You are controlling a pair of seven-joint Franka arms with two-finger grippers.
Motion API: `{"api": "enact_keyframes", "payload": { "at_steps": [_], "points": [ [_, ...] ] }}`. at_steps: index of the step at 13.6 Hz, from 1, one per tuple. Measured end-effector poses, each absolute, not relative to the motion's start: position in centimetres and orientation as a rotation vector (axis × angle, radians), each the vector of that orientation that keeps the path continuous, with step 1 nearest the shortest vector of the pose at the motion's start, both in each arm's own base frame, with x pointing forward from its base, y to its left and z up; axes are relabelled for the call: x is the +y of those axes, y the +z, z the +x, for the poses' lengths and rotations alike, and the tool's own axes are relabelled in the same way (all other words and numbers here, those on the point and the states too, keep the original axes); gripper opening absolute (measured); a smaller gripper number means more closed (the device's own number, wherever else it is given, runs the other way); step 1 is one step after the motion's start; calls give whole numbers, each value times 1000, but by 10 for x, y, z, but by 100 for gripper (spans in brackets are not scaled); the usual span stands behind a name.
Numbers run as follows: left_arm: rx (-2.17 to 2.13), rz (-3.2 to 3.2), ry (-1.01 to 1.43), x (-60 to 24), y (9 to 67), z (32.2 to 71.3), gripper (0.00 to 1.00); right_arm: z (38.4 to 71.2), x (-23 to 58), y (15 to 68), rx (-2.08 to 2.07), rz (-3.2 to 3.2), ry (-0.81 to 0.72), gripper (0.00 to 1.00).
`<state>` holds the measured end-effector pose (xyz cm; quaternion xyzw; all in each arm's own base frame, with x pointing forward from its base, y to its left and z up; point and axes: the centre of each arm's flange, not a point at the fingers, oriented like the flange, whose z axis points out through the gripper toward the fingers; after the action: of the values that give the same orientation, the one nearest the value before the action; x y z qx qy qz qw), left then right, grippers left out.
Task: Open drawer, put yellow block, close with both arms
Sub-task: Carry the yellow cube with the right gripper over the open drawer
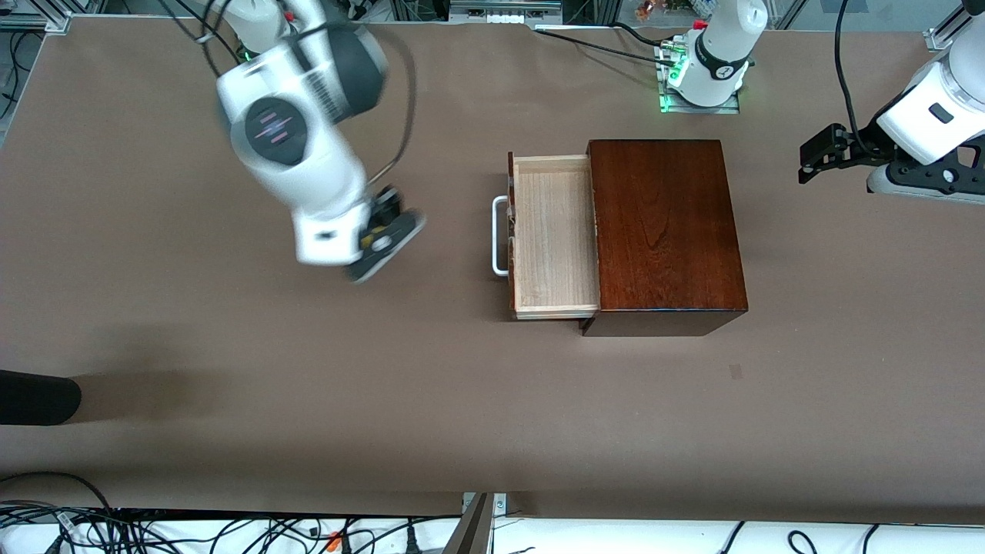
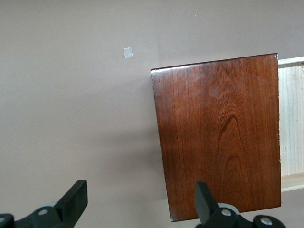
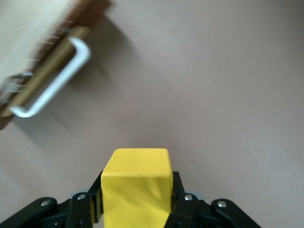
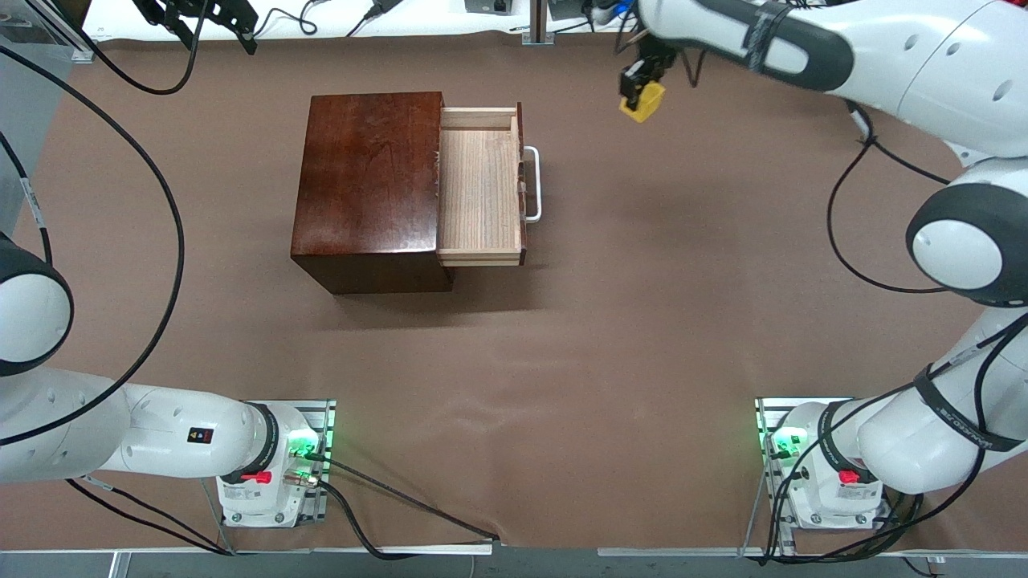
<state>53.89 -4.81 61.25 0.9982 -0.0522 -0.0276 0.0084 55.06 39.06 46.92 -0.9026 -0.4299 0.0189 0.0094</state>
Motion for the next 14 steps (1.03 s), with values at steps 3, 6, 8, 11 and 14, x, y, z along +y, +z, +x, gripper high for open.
{"api": "enact_keyframes", "payload": {
  "at_steps": [3, 6, 8, 11, 14],
  "points": [
    [-164, 3119, -90, -48, 613, 538, 100, 487, 485, 466, -1600, -2725, 24, 56],
    [-164, 3119, -90, -48, 614, 538, 100, 462, 537, 461, -1711, -2650, -37, 56],
    [-164, 3119, -90, -48, 614, 538, 100, 455, 564, 460, -1755, -2603, -130, 56],
    [-163, 3119, -88, -48, 614, 538, 100, 457, 590, 442, -1859, -2521, -260, 56],
    [-163, 3119, -87, -48, 615, 538, 100, 457, 602, 404, -2033, -2453, -255, 56]
  ]
}}
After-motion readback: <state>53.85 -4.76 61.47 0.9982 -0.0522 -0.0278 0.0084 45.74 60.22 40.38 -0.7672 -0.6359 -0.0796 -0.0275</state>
